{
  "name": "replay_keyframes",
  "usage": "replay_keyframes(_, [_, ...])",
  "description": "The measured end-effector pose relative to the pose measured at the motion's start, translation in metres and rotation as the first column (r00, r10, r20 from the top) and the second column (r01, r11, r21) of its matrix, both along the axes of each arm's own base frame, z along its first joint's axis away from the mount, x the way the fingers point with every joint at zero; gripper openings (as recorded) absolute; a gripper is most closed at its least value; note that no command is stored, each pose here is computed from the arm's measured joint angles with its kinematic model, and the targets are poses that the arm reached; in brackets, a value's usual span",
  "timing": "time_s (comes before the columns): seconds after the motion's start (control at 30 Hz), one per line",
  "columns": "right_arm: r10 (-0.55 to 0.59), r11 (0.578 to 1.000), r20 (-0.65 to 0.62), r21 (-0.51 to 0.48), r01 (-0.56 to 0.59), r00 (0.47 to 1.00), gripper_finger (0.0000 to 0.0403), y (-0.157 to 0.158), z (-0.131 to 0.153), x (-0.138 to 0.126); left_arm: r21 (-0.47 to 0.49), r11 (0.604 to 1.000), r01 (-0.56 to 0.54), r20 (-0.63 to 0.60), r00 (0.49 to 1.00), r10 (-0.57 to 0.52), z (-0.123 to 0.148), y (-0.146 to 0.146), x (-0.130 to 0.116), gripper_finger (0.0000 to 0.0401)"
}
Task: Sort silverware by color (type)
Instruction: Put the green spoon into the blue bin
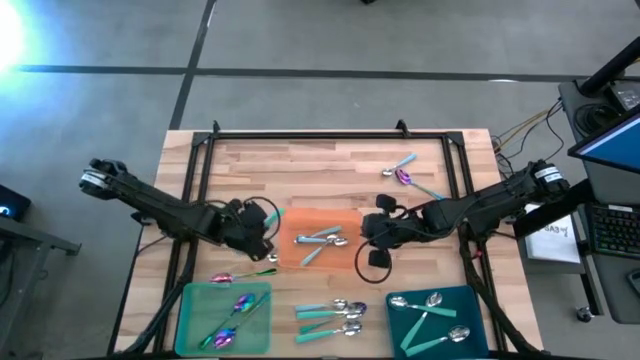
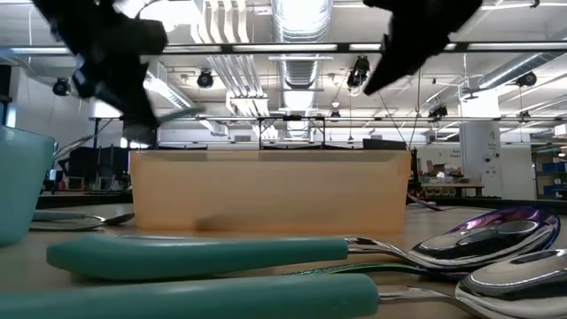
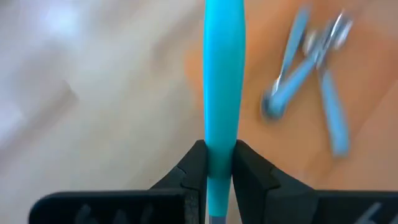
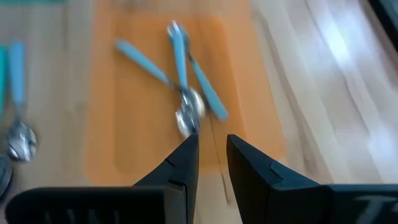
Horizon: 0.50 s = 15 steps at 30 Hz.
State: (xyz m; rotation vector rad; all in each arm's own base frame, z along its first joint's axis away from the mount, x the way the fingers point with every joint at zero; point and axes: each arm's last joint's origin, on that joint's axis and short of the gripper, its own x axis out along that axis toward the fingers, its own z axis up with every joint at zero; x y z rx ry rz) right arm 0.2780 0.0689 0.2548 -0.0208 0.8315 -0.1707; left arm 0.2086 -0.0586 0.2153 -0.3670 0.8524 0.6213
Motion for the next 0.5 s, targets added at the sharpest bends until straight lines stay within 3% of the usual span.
replay_keyframes(0.1, [0.047, 0.999, 0.094, -0.019, -0.046, 0.994, 0.0073, 0.003, 0.004, 0.010, 0.099, 0.994, -0.035, 0.118, 0.993, 0.024, 0.025, 0.001, 0.006, 0.0032])
replay_keyframes(0.27, [0.109, 0.994, 0.255, -0.056, -0.098, 0.961, 0.0073, 0.007, 0.013, 0.026, 0.167, 0.986, -0.031, 0.296, 0.955, -0.020, 0.059, -0.006, 0.030, 0.0032])
replay_keyframes(0.5, [0.133, 0.990, 0.325, -0.084, -0.111, 0.936, 0.0091, 0.008, 0.018, 0.032, 0.271, 0.962, 0.045, 0.388, 0.909, -0.151, 0.076, -0.024, 0.074, 0.0032])
